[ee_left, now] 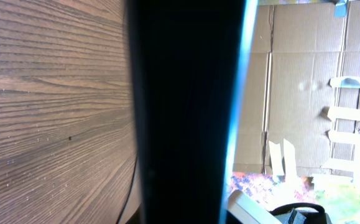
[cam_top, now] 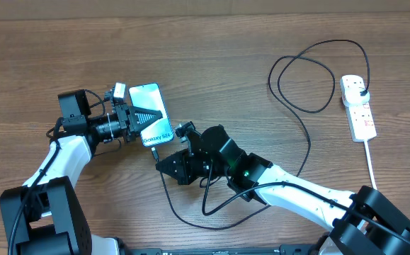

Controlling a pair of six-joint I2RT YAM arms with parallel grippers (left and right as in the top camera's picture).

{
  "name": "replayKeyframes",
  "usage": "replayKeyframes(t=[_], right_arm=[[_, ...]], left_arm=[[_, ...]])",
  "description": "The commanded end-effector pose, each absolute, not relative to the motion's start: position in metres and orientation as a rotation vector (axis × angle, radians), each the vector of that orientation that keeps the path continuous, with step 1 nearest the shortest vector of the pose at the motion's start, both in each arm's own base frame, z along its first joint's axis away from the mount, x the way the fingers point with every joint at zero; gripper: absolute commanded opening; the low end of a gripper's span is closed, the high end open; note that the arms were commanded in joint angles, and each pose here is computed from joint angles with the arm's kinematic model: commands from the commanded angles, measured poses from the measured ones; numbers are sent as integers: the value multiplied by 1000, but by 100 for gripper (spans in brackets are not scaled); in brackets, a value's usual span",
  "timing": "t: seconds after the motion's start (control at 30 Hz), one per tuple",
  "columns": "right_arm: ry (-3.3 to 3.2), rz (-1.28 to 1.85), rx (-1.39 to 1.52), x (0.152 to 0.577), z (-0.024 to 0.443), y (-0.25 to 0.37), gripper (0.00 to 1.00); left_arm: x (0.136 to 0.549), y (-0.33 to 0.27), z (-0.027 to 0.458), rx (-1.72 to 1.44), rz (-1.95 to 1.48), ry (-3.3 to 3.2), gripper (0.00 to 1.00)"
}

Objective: Plug charger to phone and switch on socket

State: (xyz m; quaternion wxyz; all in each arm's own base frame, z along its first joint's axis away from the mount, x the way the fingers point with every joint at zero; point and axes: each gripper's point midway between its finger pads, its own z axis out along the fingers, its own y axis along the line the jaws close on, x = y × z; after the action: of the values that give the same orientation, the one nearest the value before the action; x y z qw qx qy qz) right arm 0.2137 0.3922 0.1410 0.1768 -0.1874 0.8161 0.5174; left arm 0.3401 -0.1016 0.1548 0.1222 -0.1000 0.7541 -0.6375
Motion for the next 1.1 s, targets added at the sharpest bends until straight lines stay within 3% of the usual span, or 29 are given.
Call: replayKeyframes(t=[0.0, 1.07], right_arm=[[2267, 1480, -514, 222, 154, 387, 4], [2275, 1493, -466, 238, 155, 374, 4]], left_arm=[[336, -105, 169, -235, -1905, 2166, 4], [336, -104, 169, -236, -1903, 2166, 4]])
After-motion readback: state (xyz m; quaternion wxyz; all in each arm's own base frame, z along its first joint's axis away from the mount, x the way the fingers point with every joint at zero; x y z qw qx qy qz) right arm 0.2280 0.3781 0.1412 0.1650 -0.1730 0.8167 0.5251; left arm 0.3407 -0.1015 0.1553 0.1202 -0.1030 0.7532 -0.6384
